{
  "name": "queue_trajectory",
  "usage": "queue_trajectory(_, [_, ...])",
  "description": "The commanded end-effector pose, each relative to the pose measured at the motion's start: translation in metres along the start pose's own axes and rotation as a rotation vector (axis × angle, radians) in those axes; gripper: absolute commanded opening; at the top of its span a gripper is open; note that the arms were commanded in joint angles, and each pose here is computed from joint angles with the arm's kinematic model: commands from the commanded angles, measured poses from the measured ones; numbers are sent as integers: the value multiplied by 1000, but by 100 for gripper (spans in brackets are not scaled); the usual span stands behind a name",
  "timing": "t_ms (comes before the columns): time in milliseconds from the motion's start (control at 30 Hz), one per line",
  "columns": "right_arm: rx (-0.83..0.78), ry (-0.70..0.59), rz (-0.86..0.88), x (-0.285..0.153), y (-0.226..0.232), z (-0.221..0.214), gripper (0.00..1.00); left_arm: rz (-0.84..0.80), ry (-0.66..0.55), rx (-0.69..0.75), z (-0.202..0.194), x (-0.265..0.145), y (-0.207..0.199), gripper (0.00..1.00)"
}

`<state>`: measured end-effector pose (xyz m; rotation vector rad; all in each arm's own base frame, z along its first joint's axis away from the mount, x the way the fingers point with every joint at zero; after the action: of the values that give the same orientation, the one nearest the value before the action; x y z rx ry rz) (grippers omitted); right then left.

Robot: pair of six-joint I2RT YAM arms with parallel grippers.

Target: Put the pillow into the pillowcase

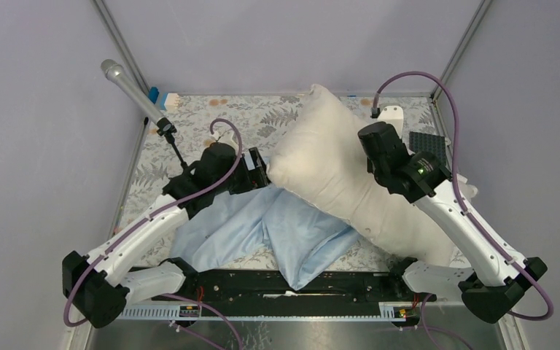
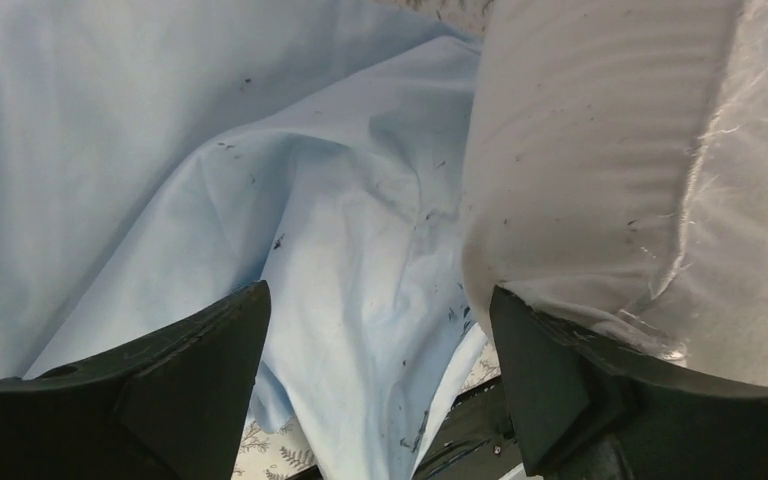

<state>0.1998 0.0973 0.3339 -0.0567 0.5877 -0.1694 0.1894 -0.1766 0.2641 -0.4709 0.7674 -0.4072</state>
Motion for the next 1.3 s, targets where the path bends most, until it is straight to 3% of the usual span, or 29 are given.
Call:
queue_trajectory(0, [50, -88, -23, -7, -10, 4, 0, -117, -20, -8, -1, 0, -17, 85])
queue_trajectory(267, [103, -53, -18, 1, -10, -22, 0, 87, -191, -2, 9, -55, 5, 77])
queue_trajectory(433, [118, -72, -8, -3, -14, -23, 0, 109, -196, -1, 8, -59, 8, 89])
queue_trajectory(567, [106, -46, 91, -4, -9, -32, 0, 26, -112, 45, 9, -35, -2, 99])
queue_trajectory(767, [103, -1, 177, -5, -8, -53, 0, -204, 54, 57, -1, 16, -23, 99])
queue_trajectory(867, [102, 44, 187, 2, -7, -72, 0, -332, 72, 8, -9, 28, -29, 99])
queue_trajectory(1000, [110, 97, 238, 10, 1, -91, 0, -376, 116, -41, -23, 40, -25, 99])
queue_trajectory(1167, [118, 105, 303, 11, 13, -85, 0, -410, 155, -74, -39, 50, -17, 85])
queue_trajectory(1200, [118, 96, 315, 9, 14, -79, 7, -410, 162, -76, -42, 51, -15, 82])
queue_trajectory(1267, [120, 64, 355, 1, 15, -66, 41, -404, 170, -80, -46, 53, -11, 72])
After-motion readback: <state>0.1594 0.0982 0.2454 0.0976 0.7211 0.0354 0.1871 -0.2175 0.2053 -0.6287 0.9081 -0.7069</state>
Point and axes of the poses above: each gripper's point midway between its finger pads, its own x axis out along the fingers, its own y axis along the line the jaws close on, z = x × y, the point moved 9 cm from there along -x, back along the fingers, and after that the axes turned 5 degrees about x, right-handed, at the moved point
